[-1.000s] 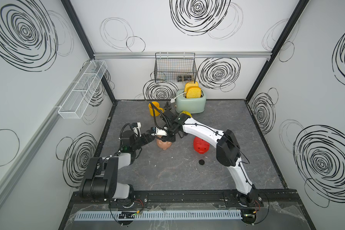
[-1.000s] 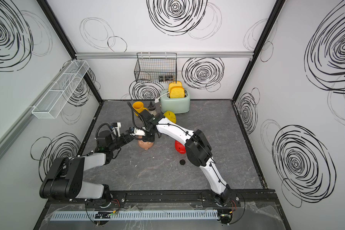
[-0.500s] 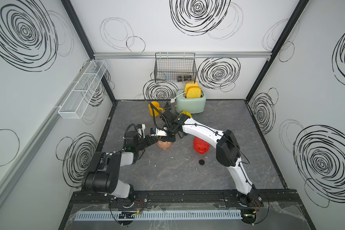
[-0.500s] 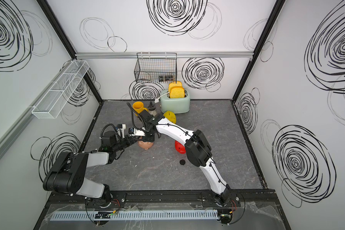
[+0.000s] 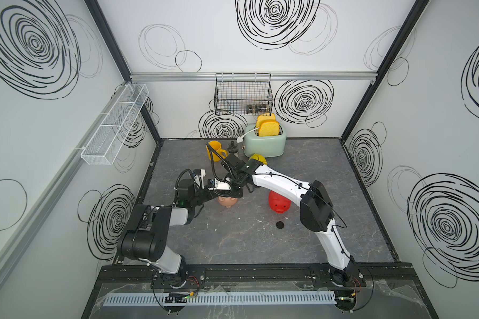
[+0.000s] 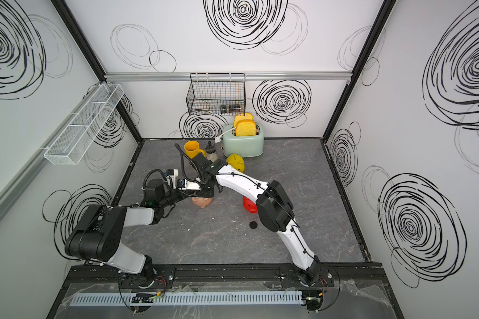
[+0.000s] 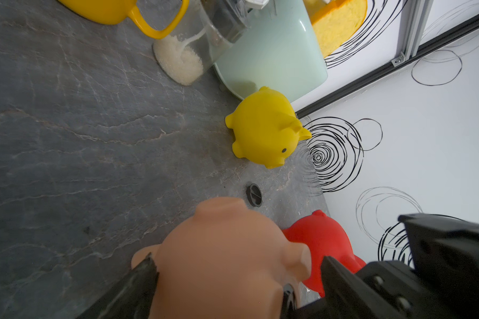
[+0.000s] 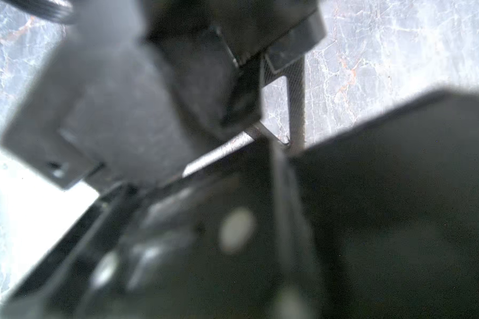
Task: Close piggy banks
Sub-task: Screw the knob on the piggy bank.
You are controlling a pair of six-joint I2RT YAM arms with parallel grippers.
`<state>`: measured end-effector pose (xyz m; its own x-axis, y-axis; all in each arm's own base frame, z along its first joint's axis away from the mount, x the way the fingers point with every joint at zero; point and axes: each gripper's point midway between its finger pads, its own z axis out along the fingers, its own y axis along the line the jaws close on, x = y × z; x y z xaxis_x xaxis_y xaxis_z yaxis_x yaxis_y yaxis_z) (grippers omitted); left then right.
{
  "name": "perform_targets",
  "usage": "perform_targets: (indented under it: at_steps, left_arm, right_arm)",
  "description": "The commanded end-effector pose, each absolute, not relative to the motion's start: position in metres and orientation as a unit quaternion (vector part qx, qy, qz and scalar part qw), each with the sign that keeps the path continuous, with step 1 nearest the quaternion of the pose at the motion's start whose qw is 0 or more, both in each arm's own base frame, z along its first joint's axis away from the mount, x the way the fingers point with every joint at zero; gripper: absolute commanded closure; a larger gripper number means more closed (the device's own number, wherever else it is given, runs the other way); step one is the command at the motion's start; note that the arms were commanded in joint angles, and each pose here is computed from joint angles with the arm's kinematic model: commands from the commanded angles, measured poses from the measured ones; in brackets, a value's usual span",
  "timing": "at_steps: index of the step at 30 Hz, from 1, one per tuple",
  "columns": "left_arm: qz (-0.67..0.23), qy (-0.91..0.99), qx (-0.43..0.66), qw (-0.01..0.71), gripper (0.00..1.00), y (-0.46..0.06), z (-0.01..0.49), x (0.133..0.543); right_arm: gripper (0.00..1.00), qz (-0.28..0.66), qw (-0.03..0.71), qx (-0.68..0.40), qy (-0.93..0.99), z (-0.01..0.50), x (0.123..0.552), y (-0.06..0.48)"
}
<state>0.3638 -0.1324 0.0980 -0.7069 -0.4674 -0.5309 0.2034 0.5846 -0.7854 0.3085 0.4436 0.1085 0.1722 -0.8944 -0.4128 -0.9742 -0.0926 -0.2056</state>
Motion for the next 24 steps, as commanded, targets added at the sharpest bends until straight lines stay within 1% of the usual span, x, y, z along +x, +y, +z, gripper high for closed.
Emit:
perform_targets:
  at_steps: [1, 16, 24]
  left_arm:
    - [-0.466, 0.788, -0.043, 0.399, 0.06, -0.144, 0.119, 0.371]
    - [-0.449, 0.810, -0.047, 0.375, 0.11, -0.146, 0.099, 0.374]
    - [-0.451, 0.810, -0.045, 0.371, 0.15, -0.148, 0.098, 0.374]
  right_arm:
    - [1.00, 0.065, 0.156, -0.748, 0.642, 0.074, 0.296, 0.420]
    - [1.00, 0.051, 0.153, -0.745, 0.647, 0.071, 0.303, 0.410]
    - [1.00, 0.051, 0.154, -0.747, 0.644, 0.075, 0.305, 0.406]
